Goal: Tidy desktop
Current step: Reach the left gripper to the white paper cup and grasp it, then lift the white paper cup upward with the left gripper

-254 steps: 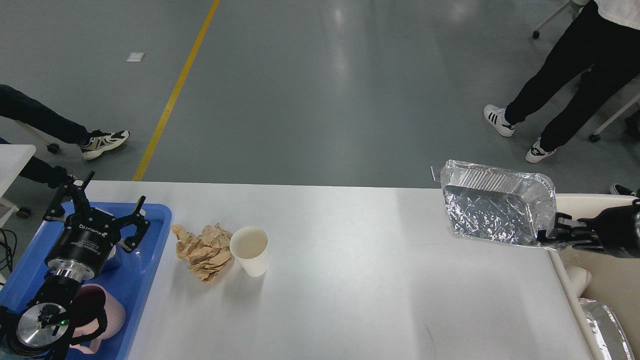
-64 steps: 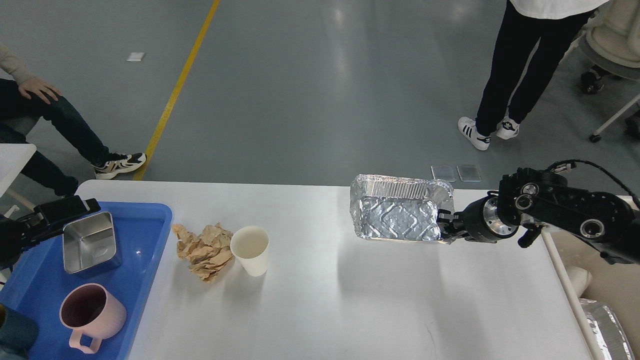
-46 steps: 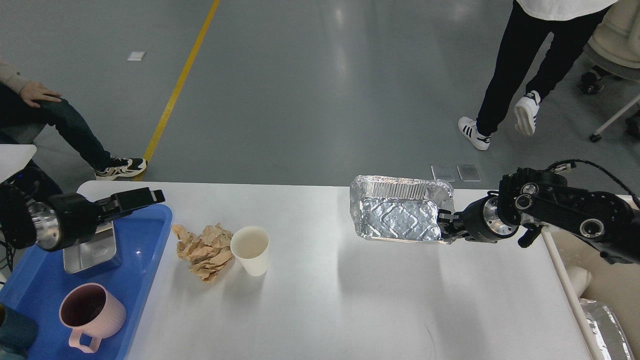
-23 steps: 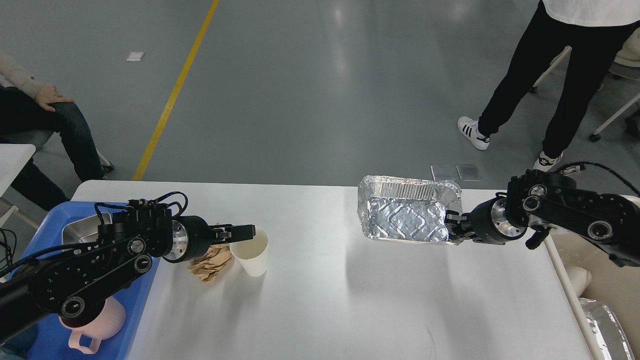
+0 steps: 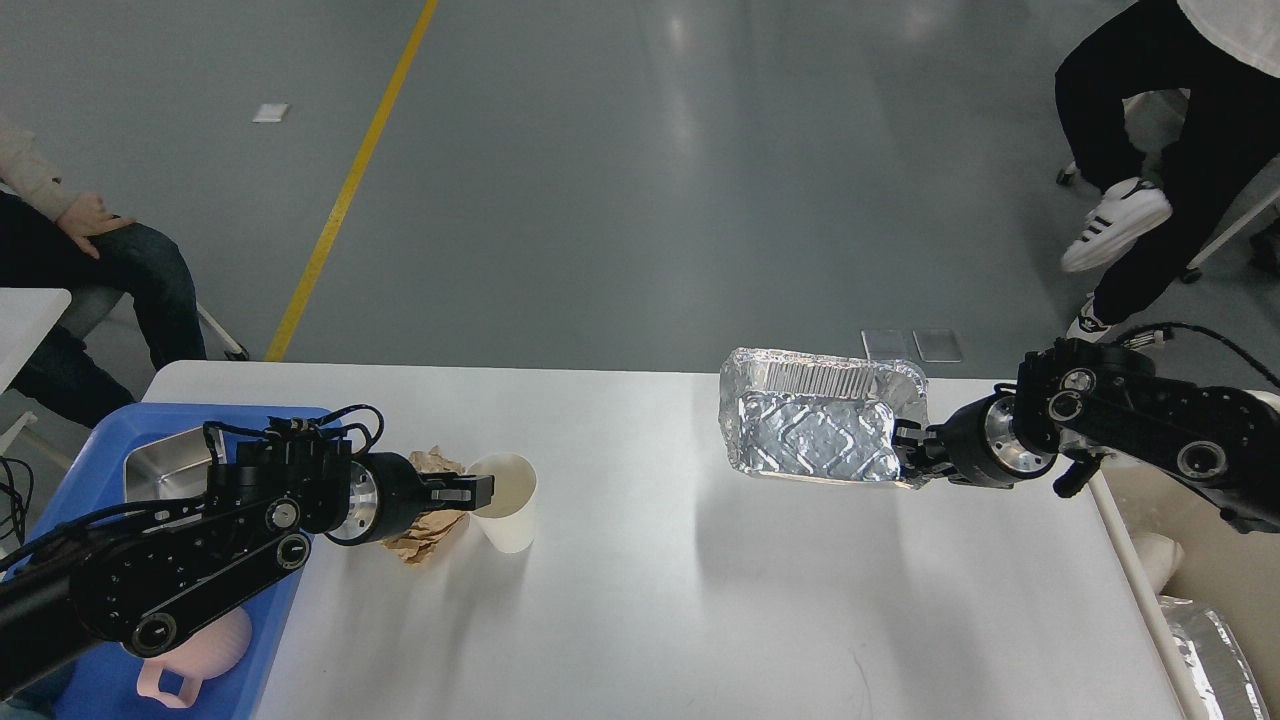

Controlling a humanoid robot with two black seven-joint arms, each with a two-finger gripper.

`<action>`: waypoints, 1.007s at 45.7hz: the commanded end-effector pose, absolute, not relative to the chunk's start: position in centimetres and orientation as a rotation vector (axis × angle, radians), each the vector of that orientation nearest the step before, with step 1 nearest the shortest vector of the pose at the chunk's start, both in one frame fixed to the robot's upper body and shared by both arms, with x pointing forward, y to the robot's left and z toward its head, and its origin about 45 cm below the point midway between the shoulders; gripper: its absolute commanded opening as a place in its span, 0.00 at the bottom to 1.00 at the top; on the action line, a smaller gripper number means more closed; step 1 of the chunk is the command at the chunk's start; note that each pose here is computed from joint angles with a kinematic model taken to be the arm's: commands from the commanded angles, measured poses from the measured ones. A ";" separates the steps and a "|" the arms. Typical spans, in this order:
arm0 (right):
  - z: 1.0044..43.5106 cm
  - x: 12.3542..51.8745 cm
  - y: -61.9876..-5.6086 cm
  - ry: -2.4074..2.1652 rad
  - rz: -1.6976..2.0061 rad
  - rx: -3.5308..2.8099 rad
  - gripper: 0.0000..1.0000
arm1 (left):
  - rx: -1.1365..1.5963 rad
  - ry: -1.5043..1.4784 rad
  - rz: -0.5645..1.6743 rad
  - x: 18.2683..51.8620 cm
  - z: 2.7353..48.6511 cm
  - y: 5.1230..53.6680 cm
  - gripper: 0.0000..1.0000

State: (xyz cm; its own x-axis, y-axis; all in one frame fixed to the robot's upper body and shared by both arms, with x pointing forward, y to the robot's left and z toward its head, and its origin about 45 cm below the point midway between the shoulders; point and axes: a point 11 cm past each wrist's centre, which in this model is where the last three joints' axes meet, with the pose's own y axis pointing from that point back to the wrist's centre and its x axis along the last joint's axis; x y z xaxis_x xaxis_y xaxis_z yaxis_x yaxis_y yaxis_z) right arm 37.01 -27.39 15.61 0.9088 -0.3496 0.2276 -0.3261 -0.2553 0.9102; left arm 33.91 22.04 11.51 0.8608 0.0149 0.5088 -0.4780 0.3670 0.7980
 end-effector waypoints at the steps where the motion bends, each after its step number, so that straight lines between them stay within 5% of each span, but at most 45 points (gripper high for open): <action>1: 15.5 37.1 -27.6 -0.506 -0.028 1.853 0.00 | 1.165 -0.458 0.321 33.8 11.4 22.0 0.26; 10: 15.5 37.2 -27.5 -0.508 -0.027 1.854 0.00 | 1.147 -0.451 0.306 33.7 11.4 21.2 0.01; 23: 15.7 37.5 -27.5 -0.514 -0.022 1.850 0.00 | 1.122 -0.497 0.285 35.0 14.8 20.7 0.00; 46: 16.0 37.1 -26.5 -0.498 -0.030 1.891 0.00 | 0.999 -0.722 0.376 42.8 37.6 20.1 0.02</action>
State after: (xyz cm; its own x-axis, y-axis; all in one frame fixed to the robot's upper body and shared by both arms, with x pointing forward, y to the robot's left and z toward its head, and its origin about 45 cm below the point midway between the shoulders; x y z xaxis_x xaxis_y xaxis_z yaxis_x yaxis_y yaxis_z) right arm 37.24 -27.09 15.88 0.9061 -0.3576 0.2261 -0.3313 -0.2670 0.9050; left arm 41.70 20.53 32.80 0.7539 -0.0370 0.6559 -0.5588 0.4889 0.6699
